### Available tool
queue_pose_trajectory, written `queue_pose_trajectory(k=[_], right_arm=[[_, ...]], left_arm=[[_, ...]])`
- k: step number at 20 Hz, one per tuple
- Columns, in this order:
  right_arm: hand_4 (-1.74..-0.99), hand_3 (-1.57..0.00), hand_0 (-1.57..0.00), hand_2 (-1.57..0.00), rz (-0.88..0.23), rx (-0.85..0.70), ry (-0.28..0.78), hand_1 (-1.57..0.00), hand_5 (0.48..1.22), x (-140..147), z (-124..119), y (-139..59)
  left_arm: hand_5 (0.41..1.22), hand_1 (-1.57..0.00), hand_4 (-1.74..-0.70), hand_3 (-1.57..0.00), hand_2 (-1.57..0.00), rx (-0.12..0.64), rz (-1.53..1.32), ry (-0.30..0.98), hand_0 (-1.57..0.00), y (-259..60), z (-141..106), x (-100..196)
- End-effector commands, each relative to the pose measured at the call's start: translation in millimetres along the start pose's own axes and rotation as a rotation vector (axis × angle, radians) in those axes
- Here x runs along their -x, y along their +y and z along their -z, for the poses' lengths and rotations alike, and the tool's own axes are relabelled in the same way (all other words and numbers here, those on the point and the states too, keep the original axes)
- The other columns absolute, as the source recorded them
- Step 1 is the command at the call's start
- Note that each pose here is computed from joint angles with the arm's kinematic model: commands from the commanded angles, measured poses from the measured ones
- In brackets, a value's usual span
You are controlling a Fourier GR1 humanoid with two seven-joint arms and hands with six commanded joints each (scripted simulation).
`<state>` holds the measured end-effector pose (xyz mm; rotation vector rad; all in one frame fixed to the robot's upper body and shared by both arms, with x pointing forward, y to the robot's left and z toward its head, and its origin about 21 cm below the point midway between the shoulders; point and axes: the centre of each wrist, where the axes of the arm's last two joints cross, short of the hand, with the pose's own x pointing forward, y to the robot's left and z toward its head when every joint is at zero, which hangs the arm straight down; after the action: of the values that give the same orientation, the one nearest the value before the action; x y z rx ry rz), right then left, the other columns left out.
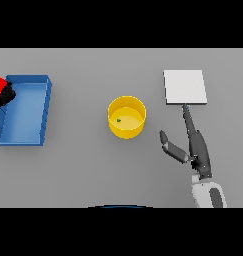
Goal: Pick up the red beaker and tilt it to pour out 1 green nut into yellow bowl. Pick up the yellow bowl and place it on the metallic measuring scale.
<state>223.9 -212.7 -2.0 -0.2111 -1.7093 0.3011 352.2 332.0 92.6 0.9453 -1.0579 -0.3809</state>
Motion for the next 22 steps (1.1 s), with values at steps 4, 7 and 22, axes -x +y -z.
queue_pose_trajectory(k=[4, 7, 22], right_arm=[[-1.185, 0.0, 0.0, 0.0, -0.003, 0.003, -0.01, 0.0, 0.665, -0.4, -2.1, -0.7], [-1.184, 0.0, 0.0, 0.0, -0.013, 0.002, 0.006, 0.0, 0.667, -0.4, -3.7, -0.2], [-1.221, 0.0, 0.0, 0.0, -0.201, -0.212, -0.077, 0.0, 0.709, -23.9, 26.1, -4.5]], left_arm=[[0.758, -0.76, -1.03, -0.72, -0.77, 0.188, 0.055, 0.0, -0.93, 11.4, -8.5, 0.0], [0.71, -0.39, -0.88, -0.37, -0.39, 0.234, 0.076, 0.005, -0.48, 18.4, -9.0, -3.2], [0.7, -0.01, -0.78, -0.01, -0.01, 0.21, -0.012, -0.082, -0.02, 18.4, -2.5, -6.2]])
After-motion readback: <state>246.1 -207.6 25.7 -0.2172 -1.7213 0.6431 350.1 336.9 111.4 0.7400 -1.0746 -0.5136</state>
